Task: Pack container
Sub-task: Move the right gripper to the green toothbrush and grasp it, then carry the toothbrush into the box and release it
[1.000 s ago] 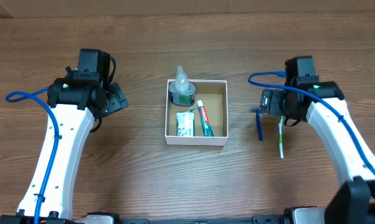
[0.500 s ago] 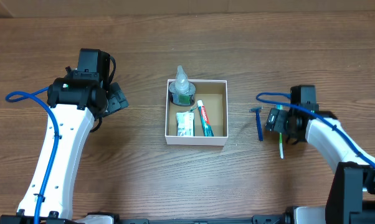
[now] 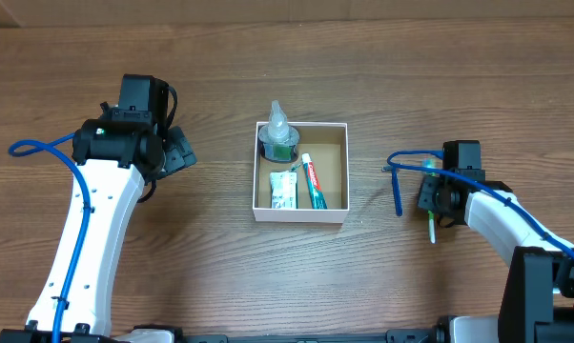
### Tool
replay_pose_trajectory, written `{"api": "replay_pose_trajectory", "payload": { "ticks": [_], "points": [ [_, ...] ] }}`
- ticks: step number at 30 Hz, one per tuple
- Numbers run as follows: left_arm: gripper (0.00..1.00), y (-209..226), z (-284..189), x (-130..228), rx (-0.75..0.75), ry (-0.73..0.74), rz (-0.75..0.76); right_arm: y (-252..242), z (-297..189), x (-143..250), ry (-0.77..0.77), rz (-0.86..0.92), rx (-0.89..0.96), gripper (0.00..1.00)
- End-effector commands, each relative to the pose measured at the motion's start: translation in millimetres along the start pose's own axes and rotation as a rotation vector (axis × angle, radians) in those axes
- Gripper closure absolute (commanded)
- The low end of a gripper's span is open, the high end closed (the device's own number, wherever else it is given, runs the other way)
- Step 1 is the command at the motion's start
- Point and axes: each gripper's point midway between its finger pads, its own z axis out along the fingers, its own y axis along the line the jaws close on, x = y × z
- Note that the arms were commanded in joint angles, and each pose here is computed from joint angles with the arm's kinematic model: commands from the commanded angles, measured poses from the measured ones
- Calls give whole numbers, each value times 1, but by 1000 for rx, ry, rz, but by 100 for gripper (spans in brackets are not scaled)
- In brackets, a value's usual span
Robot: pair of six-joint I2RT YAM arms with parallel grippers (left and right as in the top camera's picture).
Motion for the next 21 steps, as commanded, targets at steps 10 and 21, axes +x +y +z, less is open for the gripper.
{"api": "replay_pose_trajectory", "payload": {
  "ticks": [10, 21],
  "points": [
    [0, 2, -9, -8, 6, -37, 8, -3, -1, 3, 13, 0, 13, 85],
    [0, 2, -9, -8, 6, -37, 8, -2, -19, -11, 40, 47, 17, 96]
  ]
}}
